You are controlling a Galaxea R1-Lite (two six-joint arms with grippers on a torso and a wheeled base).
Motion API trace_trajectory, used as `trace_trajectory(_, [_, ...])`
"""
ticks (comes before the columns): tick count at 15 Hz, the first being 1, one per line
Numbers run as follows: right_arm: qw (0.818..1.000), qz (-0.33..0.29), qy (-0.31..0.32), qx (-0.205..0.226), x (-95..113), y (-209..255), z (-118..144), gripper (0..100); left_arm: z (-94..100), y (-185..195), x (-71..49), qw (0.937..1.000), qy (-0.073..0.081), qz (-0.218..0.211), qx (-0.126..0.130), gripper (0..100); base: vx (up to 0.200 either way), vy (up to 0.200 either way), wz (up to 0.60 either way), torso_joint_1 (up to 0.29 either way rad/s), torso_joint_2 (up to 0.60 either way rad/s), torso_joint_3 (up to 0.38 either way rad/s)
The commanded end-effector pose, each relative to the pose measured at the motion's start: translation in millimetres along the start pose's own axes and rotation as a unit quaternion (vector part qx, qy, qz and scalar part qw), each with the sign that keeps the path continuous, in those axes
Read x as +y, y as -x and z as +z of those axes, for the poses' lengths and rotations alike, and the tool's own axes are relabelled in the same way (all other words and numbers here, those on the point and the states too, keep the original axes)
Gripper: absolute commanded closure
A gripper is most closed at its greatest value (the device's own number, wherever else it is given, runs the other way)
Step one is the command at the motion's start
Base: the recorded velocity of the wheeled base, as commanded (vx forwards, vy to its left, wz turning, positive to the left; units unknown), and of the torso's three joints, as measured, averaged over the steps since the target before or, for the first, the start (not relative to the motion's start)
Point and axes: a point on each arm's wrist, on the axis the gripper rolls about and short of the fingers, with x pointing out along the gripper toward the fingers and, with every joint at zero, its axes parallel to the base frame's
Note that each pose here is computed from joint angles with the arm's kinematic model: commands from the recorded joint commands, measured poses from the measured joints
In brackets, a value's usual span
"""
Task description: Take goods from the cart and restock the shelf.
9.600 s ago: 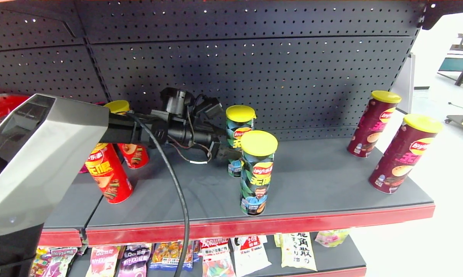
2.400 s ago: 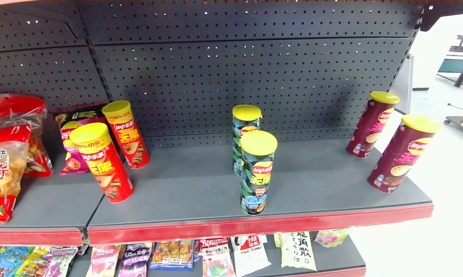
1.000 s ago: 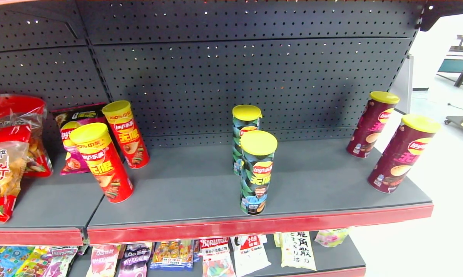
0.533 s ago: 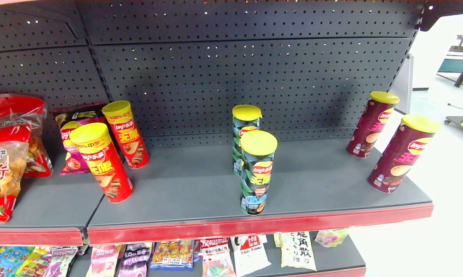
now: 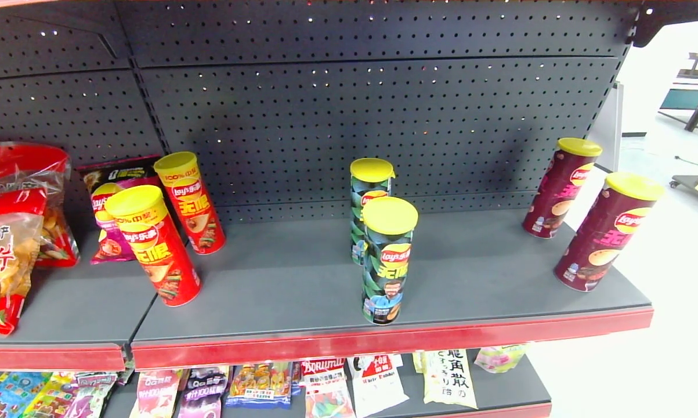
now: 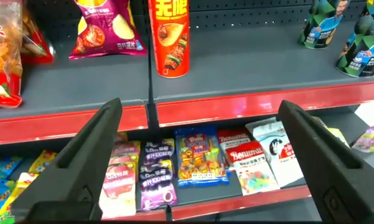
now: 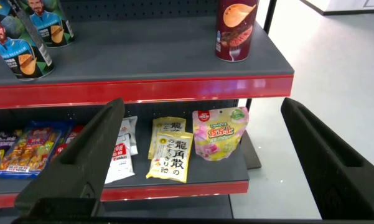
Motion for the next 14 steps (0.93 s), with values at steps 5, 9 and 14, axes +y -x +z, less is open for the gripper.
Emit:
trace_trajectory(5, [1.0, 0.0, 0.0, 0.0, 0.0, 0.0, 0.0, 0, -0.2, 0.0, 0.0, 1.0, 0.0, 0.0, 0.0, 0, 0.0, 0.0, 0.0, 0.0, 0.0, 0.0])
trace_trajectory(9, [1.0, 0.0, 0.0, 0.0, 0.0, 0.0, 0.0, 0, -0.2, 0.0, 0.0, 1.0, 0.0, 0.0, 0.0, 0, 0.0, 0.0, 0.0, 0.0, 0.0, 0.0])
trace_trajectory(14, [1.0, 0.001, 0.0, 0.0, 0.0, 0.0, 0.0, 0, -0.2, 0.0, 0.0, 1.0, 0.001, 0.0, 0.0, 0, 0.0, 0.0, 0.0, 0.0, 0.0, 0.0])
